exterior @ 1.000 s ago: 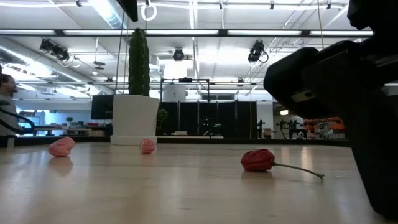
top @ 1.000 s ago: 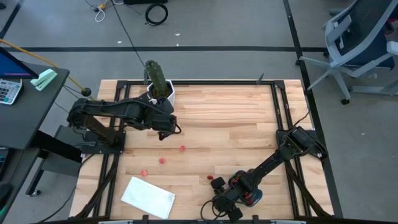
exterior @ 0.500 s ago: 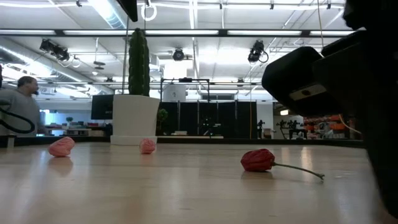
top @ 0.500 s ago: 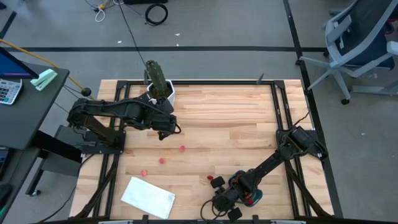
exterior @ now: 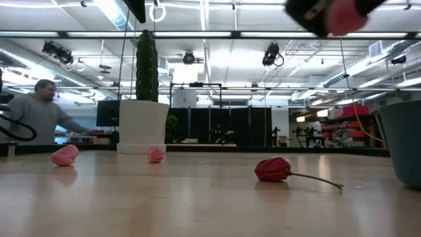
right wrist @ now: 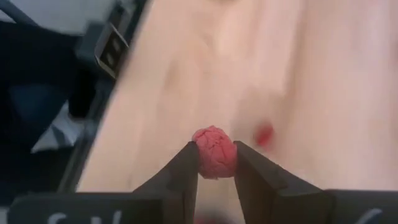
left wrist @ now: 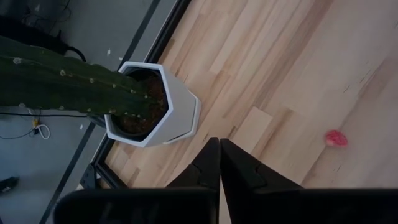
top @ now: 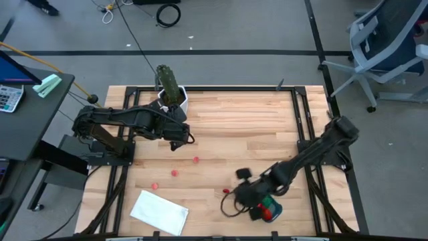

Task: Pick and placing Produce into tupperware
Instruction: Put the peach into the bin, then put the chili pepper into the bin

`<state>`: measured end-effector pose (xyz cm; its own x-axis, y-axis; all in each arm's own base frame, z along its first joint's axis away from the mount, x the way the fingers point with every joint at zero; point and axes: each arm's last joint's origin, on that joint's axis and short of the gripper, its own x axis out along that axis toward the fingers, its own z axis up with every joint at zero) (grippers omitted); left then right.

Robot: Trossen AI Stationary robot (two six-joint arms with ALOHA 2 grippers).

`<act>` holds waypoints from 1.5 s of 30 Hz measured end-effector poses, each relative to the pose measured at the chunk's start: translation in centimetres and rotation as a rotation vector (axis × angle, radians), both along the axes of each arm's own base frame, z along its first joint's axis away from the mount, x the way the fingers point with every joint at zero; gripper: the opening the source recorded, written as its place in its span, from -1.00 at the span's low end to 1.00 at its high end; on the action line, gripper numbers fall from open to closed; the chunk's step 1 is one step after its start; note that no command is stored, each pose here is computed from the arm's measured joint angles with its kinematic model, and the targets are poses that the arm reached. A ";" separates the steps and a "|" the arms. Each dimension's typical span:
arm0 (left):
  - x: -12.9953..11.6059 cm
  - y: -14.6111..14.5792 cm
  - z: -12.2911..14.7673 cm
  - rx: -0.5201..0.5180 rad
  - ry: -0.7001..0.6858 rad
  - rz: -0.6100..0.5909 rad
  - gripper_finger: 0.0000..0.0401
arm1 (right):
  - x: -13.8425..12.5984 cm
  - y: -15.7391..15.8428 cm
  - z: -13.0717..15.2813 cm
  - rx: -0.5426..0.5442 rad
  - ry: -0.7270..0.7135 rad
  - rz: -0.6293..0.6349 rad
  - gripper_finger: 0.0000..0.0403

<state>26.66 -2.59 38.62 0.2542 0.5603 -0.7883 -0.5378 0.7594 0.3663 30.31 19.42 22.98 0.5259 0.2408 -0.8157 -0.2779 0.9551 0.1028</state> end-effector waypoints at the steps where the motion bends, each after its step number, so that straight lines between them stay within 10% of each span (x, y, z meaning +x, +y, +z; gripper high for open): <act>1: 0.0 0.0 0.0 -0.005 -0.007 0.010 -0.94 | -0.8 -0.4 0.7 -0.004 0.033 -0.025 -0.52; 26: 0.0 0.0 0.0 -0.015 -0.025 0.035 -0.96 | -9.8 5.1 -1.0 0.024 0.434 -0.464 -0.45; 45: 0.0 0.0 0.0 -0.015 -0.023 0.031 -0.95 | -9.8 4.8 -1.0 -0.072 0.347 -0.414 -0.01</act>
